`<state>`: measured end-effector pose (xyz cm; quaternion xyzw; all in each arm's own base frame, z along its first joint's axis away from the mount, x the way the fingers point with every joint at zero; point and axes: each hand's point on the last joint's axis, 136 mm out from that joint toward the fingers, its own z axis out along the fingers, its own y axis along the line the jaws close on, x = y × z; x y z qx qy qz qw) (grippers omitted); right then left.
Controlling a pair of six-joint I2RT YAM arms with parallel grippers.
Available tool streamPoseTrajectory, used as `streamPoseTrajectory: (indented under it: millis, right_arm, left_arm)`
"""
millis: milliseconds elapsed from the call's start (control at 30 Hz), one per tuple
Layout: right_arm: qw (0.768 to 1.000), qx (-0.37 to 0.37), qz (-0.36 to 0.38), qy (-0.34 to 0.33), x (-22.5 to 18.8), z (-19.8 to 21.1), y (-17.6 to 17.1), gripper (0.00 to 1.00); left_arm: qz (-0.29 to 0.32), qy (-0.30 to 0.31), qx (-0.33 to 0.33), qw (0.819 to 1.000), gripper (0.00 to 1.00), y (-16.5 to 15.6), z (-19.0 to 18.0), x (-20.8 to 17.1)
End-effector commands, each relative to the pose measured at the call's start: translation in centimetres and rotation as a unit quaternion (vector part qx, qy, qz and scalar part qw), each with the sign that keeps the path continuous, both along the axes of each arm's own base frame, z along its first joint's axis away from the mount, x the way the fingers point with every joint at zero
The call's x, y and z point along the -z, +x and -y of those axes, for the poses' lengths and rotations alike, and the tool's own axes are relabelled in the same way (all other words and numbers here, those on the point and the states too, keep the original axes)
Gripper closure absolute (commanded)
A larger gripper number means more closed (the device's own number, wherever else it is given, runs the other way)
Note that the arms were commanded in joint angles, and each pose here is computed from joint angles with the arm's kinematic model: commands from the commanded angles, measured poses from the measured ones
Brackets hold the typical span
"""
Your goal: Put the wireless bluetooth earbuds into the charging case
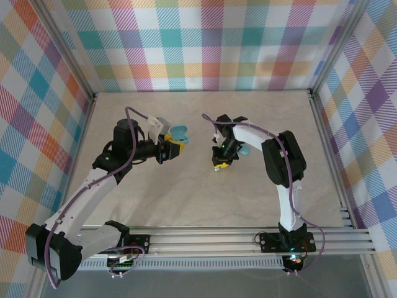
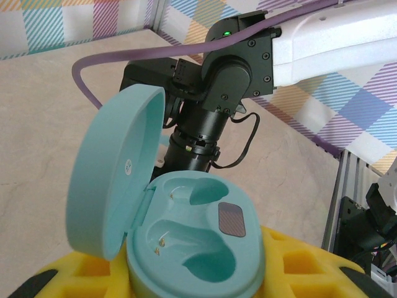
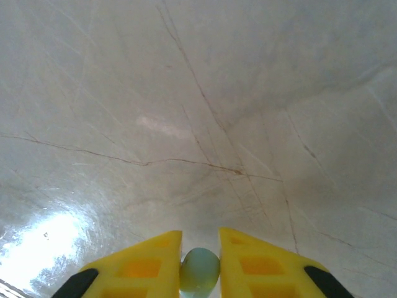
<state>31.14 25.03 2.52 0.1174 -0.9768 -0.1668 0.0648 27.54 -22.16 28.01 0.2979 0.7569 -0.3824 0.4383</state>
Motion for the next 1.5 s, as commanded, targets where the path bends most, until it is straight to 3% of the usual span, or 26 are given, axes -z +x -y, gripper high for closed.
streamPoseTrajectory:
  millis: [0,133,533,933,1467]
  right_arm:
    - [1.0,-0.003,-0.01,-0.016,0.2,0.5,-0.4,0.72]
    - [1.0,0.009,0.007,-0.014,-0.9,0.4,0.2,0.67]
    - [0.996,0.051,0.07,0.037,-3.9,-0.2,0.8,0.65]
    - [0.994,-0.039,0.106,-0.018,-0.9,0.8,-0.1,0.72]
    - [0.994,-0.055,0.092,-0.039,1.1,0.8,-0.6,0.72]
  left_arm:
    - [0.003,-0.005,-0.006,1.0,0.86,0.5,-0.1,-0.2]
    - [0.002,-0.006,-0.007,1.0,0.86,0.6,0.0,-0.1]
    - [-0.002,-0.005,-0.002,1.0,0.86,0.8,0.2,0.3]
    - [-0.008,-0.005,-0.004,1.0,0.86,1.2,0.3,0.5]
    - [-0.016,-0.002,-0.004,1.0,0.86,1.5,0.4,0.9]
